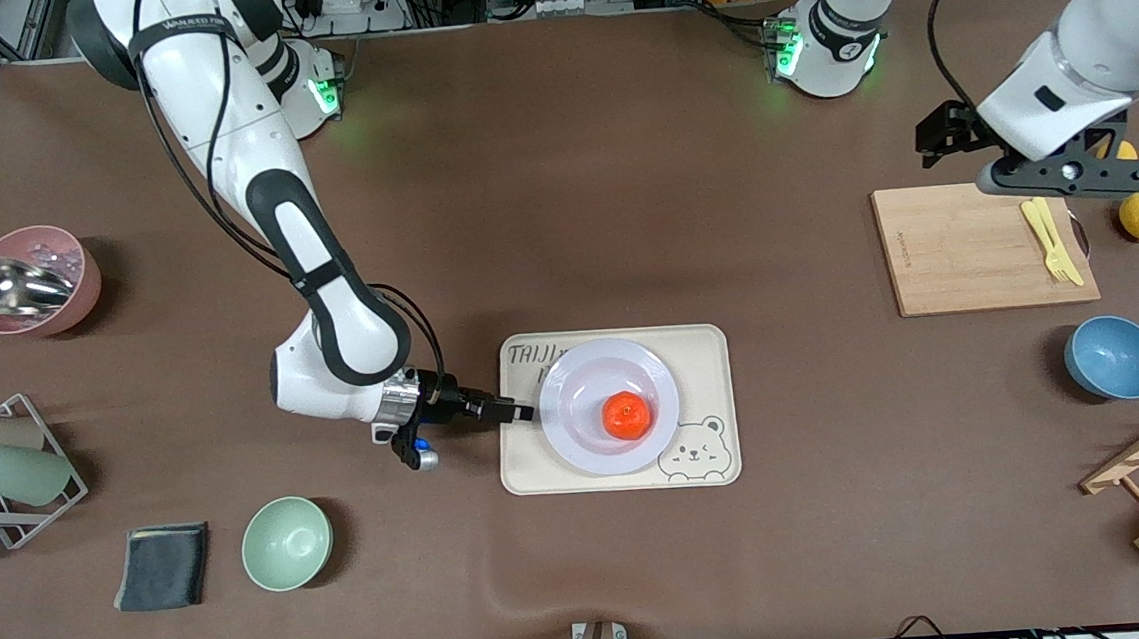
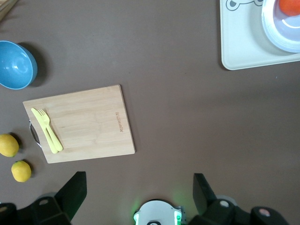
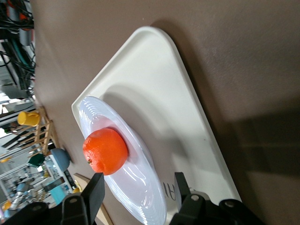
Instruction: Place orange and plate with both arms
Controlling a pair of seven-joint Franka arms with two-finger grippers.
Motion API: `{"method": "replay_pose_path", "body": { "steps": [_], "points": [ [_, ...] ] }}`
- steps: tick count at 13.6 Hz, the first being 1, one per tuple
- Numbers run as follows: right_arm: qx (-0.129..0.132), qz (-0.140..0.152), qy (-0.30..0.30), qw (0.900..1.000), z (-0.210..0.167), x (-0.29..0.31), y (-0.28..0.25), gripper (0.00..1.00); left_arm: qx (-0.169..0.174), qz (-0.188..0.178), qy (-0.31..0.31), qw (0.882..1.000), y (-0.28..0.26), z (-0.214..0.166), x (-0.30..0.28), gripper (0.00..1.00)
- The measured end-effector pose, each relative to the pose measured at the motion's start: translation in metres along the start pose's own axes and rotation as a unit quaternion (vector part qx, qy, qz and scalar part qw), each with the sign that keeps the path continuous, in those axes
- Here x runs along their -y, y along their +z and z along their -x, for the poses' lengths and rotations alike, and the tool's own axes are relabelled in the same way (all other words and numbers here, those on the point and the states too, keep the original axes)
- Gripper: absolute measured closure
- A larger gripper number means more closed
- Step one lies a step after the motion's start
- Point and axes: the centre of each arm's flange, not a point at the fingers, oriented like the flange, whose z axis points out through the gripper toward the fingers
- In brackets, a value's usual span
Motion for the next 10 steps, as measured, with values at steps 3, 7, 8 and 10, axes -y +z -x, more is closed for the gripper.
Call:
{"method": "replay_pose_path", "body": {
  "steps": [3,7,8,10],
  "points": [
    [0.028,0.031,-0.001,0.999,-0.012,0.012,-0.027,0.28,0.0,0.0,-0.008,1.0,0.0,0.0,0.002,0.0],
    [0.071,0.057,-0.013,0.996,-0.055,-0.007,-0.107,0.24,0.0,0.001,-0.006,1.0,0.0,0.0,0.006,0.0],
    [0.085,0.061,-0.016,0.994,-0.064,-0.012,-0.13,0.2,0.0,0.001,0.001,1.0,0.0,0.0,0.005,0.0],
    [0.105,0.077,-0.025,0.991,-0.076,-0.018,-0.171,0.18,0.002,0.0,0.004,1.0,-0.001,0.001,0.003,0.0]
  ]
}}
